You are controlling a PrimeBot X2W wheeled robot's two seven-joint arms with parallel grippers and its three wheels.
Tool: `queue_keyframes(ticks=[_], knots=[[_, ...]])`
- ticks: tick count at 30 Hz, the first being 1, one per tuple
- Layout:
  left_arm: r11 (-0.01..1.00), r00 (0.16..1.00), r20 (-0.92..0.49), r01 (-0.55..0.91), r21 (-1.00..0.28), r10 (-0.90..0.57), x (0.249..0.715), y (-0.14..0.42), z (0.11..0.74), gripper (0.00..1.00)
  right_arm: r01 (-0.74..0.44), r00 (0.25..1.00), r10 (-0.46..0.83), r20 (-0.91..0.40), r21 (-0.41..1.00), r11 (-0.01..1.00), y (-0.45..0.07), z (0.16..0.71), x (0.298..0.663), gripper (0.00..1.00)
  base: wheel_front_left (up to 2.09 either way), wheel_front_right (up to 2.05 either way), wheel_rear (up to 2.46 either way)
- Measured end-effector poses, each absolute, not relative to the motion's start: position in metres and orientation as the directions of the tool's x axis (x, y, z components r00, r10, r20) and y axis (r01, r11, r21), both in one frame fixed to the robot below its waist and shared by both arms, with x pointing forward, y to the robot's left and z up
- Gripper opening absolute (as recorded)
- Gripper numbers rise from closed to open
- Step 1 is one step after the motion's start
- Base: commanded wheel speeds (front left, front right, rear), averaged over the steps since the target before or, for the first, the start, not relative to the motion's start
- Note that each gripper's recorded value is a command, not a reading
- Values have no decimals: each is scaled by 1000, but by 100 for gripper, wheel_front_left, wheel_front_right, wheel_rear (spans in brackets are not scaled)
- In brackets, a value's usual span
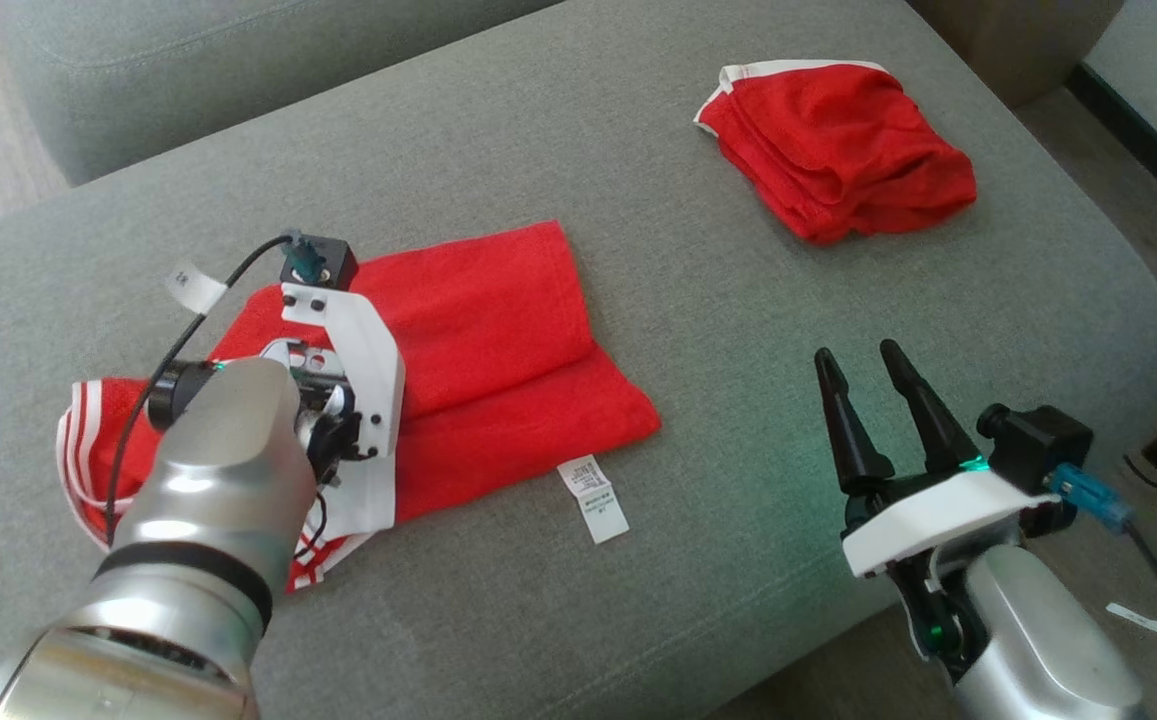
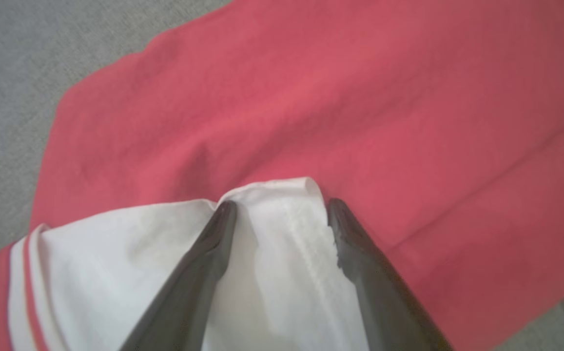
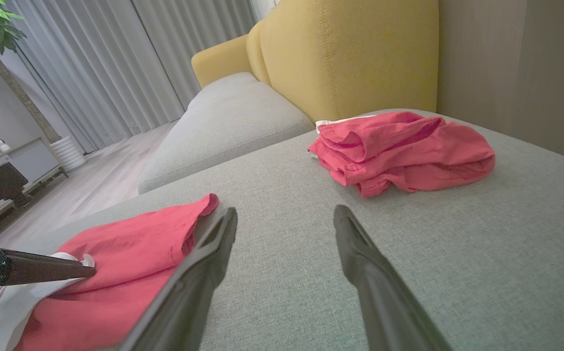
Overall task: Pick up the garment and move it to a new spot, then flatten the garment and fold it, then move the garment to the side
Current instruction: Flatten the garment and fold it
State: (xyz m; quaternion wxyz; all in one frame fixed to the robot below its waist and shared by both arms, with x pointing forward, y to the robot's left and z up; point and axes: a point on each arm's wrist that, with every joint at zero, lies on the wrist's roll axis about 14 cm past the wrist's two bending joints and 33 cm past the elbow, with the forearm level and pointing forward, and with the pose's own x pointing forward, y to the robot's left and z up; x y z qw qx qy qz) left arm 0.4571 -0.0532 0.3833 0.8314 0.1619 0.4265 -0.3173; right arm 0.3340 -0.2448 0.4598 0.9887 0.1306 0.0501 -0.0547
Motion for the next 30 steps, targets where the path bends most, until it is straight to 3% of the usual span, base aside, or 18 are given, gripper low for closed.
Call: queue_keyframes(ticks=[1, 2, 5, 6, 16, 30], knots=[[743, 432, -813, 669, -2, -391, 457, -54, 383, 99, 122, 989, -96, -115, 253, 960, -245, 459, 334, 100, 0, 0, 0], [740, 428, -814, 672, -3, -393, 456, -54, 382, 86, 123, 989, -96, -116, 254, 959, -245, 459, 334, 100, 0, 0, 0], [736, 424, -815, 677, -4, -395, 456, -56, 381, 7, 127, 988, -99, -118, 258, 958, -246, 458, 333, 100, 0, 0, 0], [735, 423, -815, 678, -6, -397, 455, -57, 382, 0, 127, 988, -100, -117, 258, 958, -246, 459, 333, 100, 0, 0, 0], [752, 497, -750, 659, 0, -436, 458, -53, 410, 0, 101, 993, -81, -83, 265, 959, -241, 468, 334, 100, 0, 0, 0], [826, 708, -461, 553, -110, -535, 466, -13, 501, 0, -52, 995, 72, -67, 257, 965, -196, 468, 352, 100, 0, 0, 0]])
